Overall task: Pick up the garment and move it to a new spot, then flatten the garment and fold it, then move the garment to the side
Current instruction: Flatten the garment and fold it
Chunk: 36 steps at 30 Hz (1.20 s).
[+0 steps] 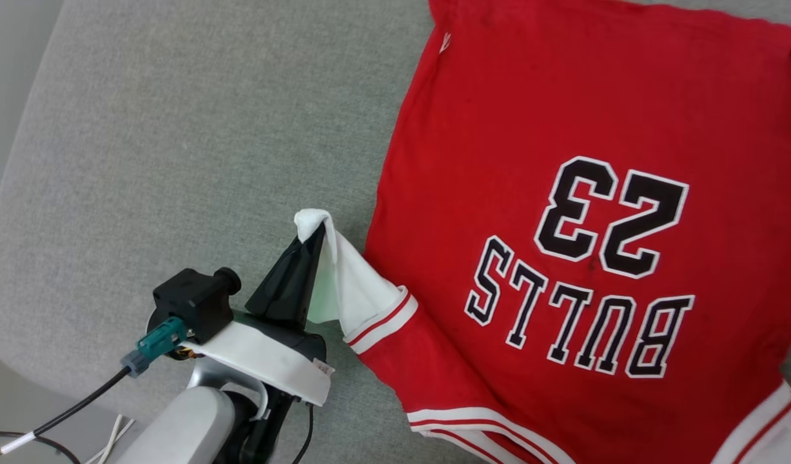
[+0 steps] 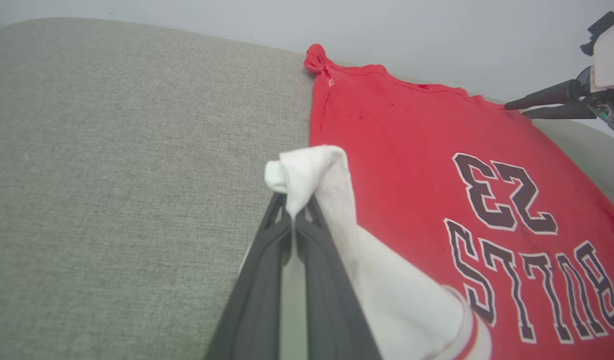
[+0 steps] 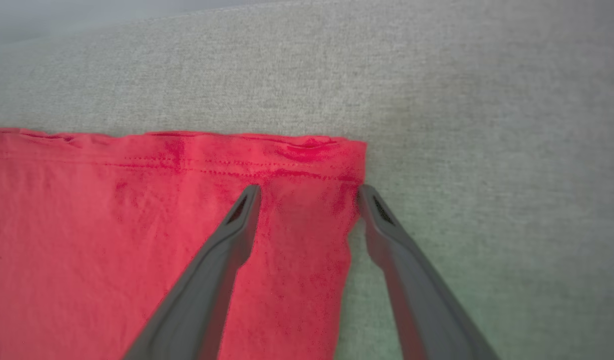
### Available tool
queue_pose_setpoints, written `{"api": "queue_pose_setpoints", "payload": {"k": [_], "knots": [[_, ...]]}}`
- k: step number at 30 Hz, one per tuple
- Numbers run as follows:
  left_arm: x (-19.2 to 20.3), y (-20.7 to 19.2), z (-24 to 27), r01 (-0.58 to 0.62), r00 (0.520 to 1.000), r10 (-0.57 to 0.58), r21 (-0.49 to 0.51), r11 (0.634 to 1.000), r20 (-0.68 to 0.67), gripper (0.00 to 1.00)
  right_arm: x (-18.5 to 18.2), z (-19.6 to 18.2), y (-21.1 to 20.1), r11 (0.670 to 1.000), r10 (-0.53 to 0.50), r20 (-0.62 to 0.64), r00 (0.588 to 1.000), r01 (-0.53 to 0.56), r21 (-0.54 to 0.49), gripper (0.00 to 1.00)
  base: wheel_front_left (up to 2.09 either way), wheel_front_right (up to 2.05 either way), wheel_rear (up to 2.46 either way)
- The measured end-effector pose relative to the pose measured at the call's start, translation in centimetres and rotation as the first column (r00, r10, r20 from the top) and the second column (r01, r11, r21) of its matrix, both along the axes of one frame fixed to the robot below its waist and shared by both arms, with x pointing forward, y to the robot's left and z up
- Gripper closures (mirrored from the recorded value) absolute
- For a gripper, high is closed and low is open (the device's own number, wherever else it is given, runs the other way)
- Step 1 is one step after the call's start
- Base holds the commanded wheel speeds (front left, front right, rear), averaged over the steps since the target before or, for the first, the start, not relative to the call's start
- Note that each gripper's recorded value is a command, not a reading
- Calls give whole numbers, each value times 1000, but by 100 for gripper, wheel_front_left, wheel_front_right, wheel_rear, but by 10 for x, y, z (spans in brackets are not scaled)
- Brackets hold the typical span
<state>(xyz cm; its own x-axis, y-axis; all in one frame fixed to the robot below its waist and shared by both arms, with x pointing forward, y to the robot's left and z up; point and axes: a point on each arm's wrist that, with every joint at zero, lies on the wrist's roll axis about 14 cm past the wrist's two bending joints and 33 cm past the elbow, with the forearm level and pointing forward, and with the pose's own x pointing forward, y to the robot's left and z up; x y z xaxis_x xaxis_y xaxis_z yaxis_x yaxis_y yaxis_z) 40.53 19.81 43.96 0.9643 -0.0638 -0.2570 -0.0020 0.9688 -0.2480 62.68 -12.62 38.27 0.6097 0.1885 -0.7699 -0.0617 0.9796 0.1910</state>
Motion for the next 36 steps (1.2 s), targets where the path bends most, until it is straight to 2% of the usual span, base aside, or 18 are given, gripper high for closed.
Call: {"api": "queue_pose_setpoints", "payload": {"k": [9, 10, 11, 17, 23, 27, 30, 34, 35, 36], "knots": [[-6, 5, -21, -20, 998, 20, 0, 1000, -59, 100, 8, -36, 18, 1000, 18, -92, 996, -18, -1, 0, 0, 0, 0], [-7, 5, -21, -20, 998, 20, 0, 1000, -59, 100, 6, -37, 17, 1000, 15, -111, 994, -16, 0, 73, 0, 0, 0], [-7, 5, -20, -22, 998, 22, -2, 1000, -56, 100, 4, -36, 17, 1000, 14, -122, 992, -14, 0, 100, 0, 0, 0], [-11, 6, -12, -25, 999, 24, -11, 1000, -39, 100, -2, -25, 11, 1000, 13, -131, 991, -17, -24, 100, 0, 0, 0], [-33, 18, -5, -76, 996, 76, -4, 997, -48, 100, -6, 30, -18, 992, 24, -12, 1000, -26, -127, 100, 0, 0, 0], [-51, 31, -4, -121, 990, 121, 4, 993, -66, 100, -22, 67, -35, 981, 60, 60, 996, -48, -186, 100, 0, 0, 0], [-60, 36, -2, -140, 987, 140, 6, 990, -73, 100, -47, 82, -54, 972, 79, 65, 995, -62, -228, 100, 0, 0, 0], [-71, 41, -1, -155, 984, 156, 20, 988, -87, 100, -98, 83, -86, 964, 71, 35, 997, -60, -258, 100, 0, 0, 0], [-75, 38, 2, -148, 985, 149, 20, 989, -84, 100, -133, 76, -103, 965, 50, -7, 999, -50, -259, 100, 0, 0, 0], [-77, 38, 4, -148, 985, 149, 24, 989, -84, 100, -153, 70, -113, 963, 36, -34, 999, -44, -265, 100, 0, 0, 0]]}}
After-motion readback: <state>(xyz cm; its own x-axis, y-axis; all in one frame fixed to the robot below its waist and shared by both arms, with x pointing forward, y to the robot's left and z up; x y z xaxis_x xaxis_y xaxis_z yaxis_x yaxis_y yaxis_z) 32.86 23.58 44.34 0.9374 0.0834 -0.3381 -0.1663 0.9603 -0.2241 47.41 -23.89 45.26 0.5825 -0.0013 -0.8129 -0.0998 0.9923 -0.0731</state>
